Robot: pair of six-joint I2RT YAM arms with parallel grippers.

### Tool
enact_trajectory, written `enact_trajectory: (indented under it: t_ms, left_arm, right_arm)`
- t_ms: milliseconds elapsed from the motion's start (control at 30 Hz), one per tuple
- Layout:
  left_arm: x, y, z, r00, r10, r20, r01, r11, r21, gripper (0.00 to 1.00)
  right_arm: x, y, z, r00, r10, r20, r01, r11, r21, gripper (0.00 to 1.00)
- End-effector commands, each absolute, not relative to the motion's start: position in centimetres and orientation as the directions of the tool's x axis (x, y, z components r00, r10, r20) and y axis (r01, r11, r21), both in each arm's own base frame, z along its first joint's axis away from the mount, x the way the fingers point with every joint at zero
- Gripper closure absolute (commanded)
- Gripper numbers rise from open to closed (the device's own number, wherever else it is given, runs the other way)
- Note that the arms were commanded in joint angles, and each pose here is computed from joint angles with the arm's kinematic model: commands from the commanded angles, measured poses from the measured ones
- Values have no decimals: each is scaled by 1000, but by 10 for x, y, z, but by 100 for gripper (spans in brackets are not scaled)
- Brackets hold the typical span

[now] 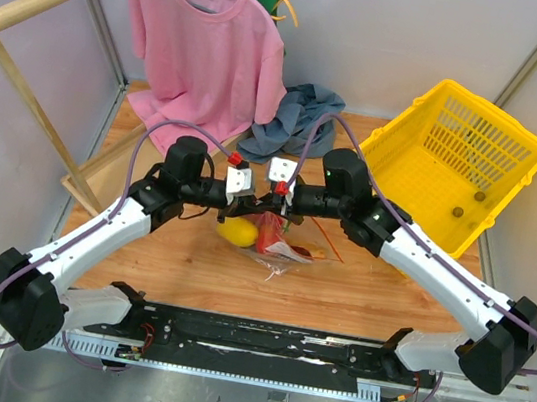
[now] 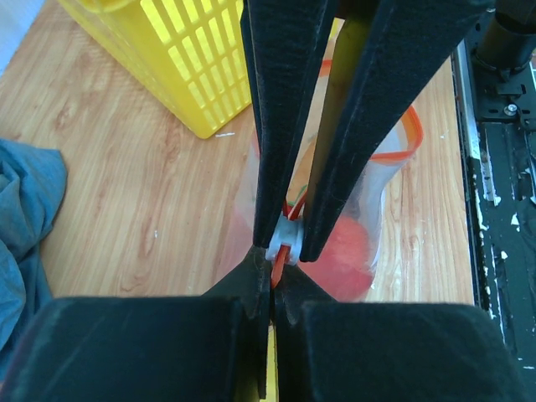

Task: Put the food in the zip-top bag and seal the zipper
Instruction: Zip the zipper food storage bag at the center of the board.

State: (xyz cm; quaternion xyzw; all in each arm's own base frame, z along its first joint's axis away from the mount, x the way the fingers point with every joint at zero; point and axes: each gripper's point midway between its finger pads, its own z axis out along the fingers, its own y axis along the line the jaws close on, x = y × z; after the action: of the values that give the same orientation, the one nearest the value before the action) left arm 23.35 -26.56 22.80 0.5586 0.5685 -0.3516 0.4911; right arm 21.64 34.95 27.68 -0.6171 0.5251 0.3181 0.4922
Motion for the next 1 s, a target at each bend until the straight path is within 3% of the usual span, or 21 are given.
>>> enact_trajectory:
  t_ms: [0,333,967]
  left_arm:
    - [236,-269,259,194,246,-950,964,132,231,100]
    - [258,-267,265,123,249,-961,947,259,189,100]
    - [309,-206,264,-63,178,-982,691,718,85,100]
  right_arm:
    - [216,354,286,263,-329,-907,-956,38,-291,99]
    - [226,314,266,189,-445,-875,-940,174,-292,99]
    - [232,238,213,-42,-613,-789,-881,396,-261,99]
